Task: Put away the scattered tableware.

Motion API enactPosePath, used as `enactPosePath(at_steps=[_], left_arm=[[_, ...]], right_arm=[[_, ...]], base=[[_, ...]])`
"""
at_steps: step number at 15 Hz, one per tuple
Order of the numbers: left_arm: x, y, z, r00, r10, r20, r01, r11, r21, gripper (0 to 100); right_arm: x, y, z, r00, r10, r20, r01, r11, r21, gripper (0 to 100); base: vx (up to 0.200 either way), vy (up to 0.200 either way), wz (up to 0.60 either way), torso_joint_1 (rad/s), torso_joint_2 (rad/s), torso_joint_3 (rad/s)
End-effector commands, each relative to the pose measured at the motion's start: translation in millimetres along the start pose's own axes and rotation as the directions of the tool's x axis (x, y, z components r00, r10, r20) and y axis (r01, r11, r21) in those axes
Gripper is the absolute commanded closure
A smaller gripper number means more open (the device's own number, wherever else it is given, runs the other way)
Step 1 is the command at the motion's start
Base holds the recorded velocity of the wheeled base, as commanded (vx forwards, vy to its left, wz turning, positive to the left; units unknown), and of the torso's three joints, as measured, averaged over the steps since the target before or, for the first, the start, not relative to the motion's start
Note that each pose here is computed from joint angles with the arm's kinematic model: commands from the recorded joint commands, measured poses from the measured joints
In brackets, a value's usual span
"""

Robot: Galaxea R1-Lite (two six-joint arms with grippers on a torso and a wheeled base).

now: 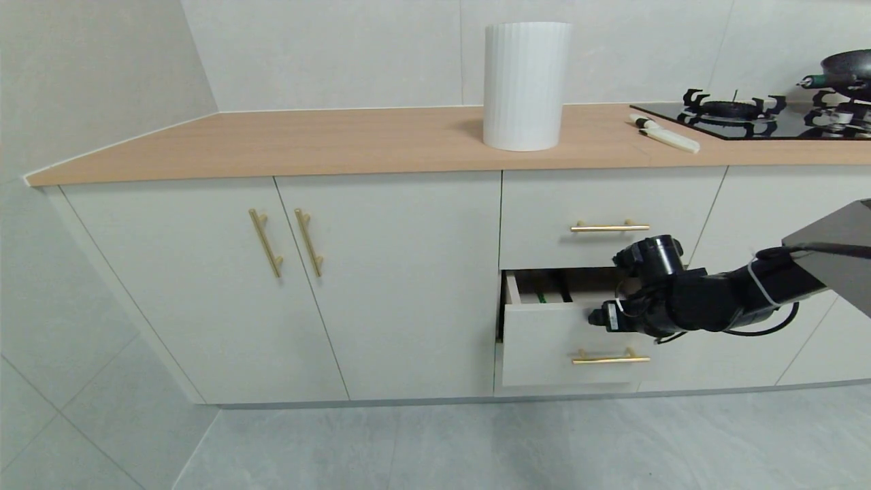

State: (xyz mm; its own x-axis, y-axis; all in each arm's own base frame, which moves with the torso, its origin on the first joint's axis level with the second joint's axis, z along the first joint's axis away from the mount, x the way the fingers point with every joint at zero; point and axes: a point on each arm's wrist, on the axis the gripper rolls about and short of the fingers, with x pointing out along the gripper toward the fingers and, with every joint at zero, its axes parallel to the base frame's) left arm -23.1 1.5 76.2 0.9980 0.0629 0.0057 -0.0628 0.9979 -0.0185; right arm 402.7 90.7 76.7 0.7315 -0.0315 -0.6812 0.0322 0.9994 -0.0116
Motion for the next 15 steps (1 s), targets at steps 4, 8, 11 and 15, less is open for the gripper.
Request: enactPosePath(at_steps=[4,8,11,15], left_arm=[[0.1,0.0,0.0,1.000,0.000,-0.001,0.000,1.000,0.000,0],[0.1,0.0,0.0,1.000,0.000,-0.001,0.000,1.000,0.000,0],[0.1,0.0,0.0,1.000,0.000,-0.001,0.000,1.000,0.000,0],[0.1,0.0,0.0,1.000,0.000,-0.001,0.000,1.000,0.000,0]], right_arm=[[33.0,1.1,9.0,1.000,-0.007,0.022,0.007,1.000,0.011,0],[47.1,3.5,20.6,0.998,-0.005,0.069,0.003,1.000,0.023,0],[57.4,0.6,27.3,0.996,-0.011,0.093,0.008,0.999,0.037,0],[74.8,2.8,27.0,0.989,-0.008,0.148,0.001,0.999,0.052,0]], base=[[0.000,0.000,0.00,0.000,0.00,0.000],[0.000,0.000,0.00,0.000,0.00,0.000],[0.000,0.000,0.00,0.000,0.00,0.000],[0.000,0.000,0.00,0.000,0.00,0.000]])
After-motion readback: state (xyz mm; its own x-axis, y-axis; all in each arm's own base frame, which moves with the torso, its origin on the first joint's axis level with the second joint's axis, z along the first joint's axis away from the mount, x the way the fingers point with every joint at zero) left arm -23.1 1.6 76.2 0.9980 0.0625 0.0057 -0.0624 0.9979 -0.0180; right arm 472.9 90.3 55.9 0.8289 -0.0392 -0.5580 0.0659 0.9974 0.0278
